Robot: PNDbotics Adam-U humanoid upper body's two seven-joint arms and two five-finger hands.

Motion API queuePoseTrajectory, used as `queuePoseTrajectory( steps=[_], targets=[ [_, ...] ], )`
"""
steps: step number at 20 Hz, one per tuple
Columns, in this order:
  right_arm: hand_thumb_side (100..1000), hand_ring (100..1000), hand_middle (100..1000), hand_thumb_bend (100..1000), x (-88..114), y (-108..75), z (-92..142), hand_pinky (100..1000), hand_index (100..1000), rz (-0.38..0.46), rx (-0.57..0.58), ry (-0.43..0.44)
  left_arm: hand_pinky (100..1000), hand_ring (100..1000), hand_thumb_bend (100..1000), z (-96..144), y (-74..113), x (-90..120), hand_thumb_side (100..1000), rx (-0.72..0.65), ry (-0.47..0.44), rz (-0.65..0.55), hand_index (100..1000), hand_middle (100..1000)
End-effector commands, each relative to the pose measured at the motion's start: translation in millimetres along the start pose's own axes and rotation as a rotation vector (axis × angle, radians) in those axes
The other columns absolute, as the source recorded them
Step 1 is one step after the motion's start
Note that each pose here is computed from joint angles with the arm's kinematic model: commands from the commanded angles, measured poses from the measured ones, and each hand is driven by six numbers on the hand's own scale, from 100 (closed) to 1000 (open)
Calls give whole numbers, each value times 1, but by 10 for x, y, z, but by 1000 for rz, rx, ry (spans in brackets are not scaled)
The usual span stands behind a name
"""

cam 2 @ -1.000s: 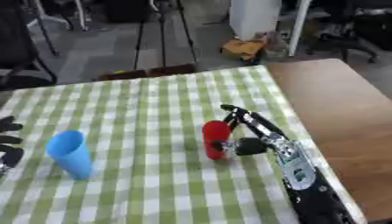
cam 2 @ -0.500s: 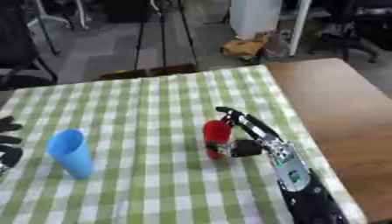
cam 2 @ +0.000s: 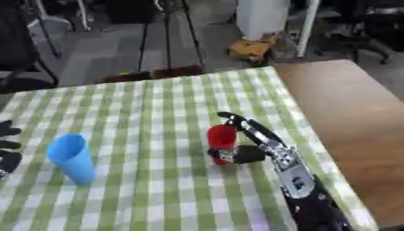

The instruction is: Pour the contents of one cup into another cup.

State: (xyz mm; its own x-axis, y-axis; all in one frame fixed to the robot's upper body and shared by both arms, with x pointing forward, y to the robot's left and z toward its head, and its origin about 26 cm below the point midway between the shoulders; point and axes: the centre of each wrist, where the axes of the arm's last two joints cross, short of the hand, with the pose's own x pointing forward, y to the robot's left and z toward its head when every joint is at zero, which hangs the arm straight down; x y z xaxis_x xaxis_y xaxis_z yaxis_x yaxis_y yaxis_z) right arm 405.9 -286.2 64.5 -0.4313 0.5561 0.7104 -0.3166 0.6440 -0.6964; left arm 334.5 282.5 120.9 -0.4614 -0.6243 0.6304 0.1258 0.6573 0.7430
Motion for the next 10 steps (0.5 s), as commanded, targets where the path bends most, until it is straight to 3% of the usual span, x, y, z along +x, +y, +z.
queuePoseTrajectory(
  steps=[1,10],
  targets=[
    [466,586,628,600,91,-82,-72,963,1000,24,-5,-29,760,790,397,-45,83,68,813,14,-30,-15,988,853],
    [463,561,605,590,83,-60,-92,950,1000,20,1,-24,760,790,393,-59,88,82,816,15,-37,-15,988,854]
  ],
)
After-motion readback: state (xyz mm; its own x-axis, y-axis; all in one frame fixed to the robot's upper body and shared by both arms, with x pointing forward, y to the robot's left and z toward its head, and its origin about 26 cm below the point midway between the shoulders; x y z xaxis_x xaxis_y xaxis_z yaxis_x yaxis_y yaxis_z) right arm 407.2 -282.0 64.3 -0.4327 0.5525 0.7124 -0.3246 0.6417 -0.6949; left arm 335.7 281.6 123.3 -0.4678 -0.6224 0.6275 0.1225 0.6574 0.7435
